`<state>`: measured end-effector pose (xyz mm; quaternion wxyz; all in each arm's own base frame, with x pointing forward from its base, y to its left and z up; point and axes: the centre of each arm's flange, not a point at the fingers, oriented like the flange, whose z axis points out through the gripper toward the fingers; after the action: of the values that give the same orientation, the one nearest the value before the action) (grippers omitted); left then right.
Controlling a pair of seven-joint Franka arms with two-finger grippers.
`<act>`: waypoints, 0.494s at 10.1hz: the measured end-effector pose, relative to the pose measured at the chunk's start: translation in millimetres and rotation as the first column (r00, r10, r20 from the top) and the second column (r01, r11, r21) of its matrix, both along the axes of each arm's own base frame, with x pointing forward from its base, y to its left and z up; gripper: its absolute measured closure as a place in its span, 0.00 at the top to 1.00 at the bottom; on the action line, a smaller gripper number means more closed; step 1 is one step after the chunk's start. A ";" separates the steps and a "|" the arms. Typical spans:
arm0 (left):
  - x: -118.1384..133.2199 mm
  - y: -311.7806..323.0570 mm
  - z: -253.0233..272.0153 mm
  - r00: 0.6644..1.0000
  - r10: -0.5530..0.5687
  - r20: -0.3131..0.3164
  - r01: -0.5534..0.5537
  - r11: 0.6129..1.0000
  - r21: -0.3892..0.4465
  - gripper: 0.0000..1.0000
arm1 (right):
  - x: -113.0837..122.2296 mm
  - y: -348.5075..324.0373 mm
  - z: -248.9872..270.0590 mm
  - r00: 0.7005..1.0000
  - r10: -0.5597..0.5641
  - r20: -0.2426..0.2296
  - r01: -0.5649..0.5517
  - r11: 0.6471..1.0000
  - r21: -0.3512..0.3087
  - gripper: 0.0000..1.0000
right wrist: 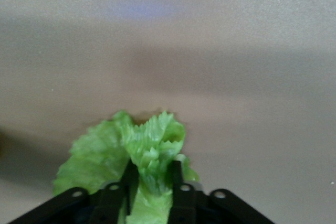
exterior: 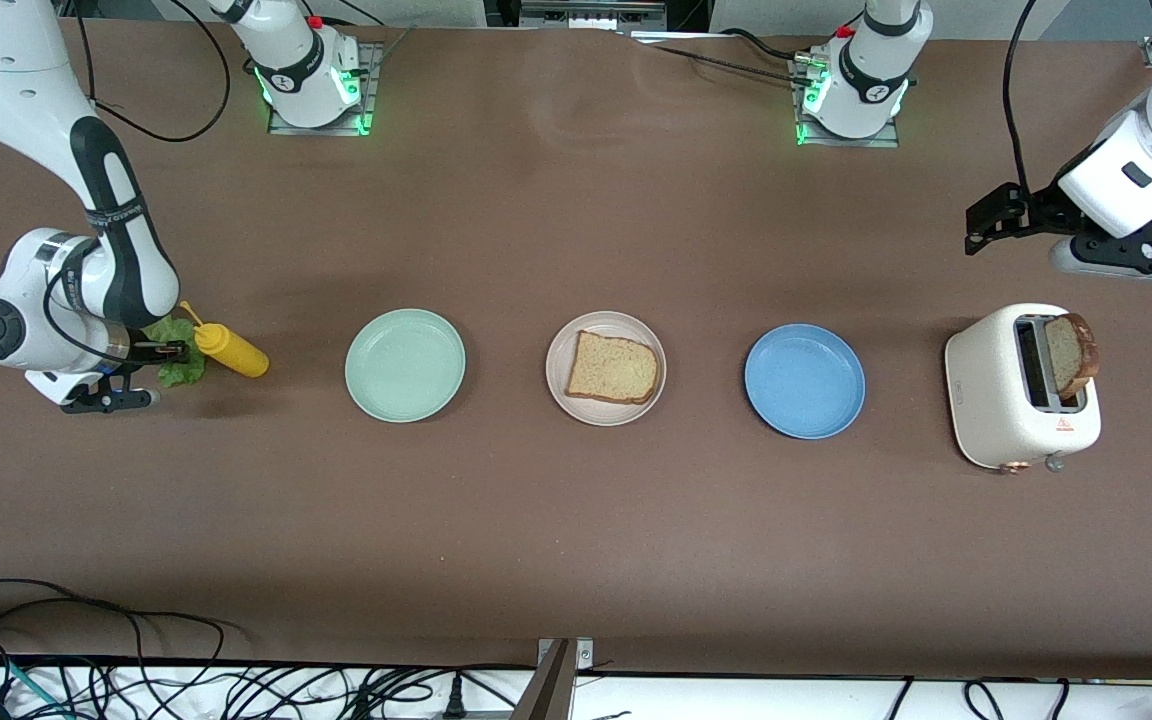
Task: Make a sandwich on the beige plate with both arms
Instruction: 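Grasp the green lettuce leaf with the right gripper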
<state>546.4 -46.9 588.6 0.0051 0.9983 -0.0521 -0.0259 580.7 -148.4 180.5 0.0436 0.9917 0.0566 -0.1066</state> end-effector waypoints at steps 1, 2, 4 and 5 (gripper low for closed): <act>0.0 -0.1 0.0 1.000 0.000 0.000 0.000 1.000 0.000 1.00 | 0.3 -0.4 0.6 1.000 0.004 0.001 -0.004 1.000 0.001 0.16; 0.0 -0.4 0.0 1.000 -0.001 0.000 0.001 1.000 0.000 1.00 | 2.1 -0.5 2.6 1.000 0.021 0.006 -0.021 1.000 0.003 0.12; -0.1 -1.3 0.0 1.000 -0.002 0.000 0.002 1.000 0.000 1.00 | 17.5 -2.3 21.1 0.995 0.089 0.049 -0.089 0.996 0.002 0.09; -0.2 -2.3 0.0 1.000 -0.004 0.000 0.004 1.000 0.000 1.00 | 30.4 -3.9 39.8 0.987 0.137 0.078 -0.138 0.990 -0.002 0.09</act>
<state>546.2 -49.2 588.7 0.0050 0.9982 -0.0541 -0.0259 611.1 -152.3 220.3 0.0512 0.9889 0.1234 -0.0646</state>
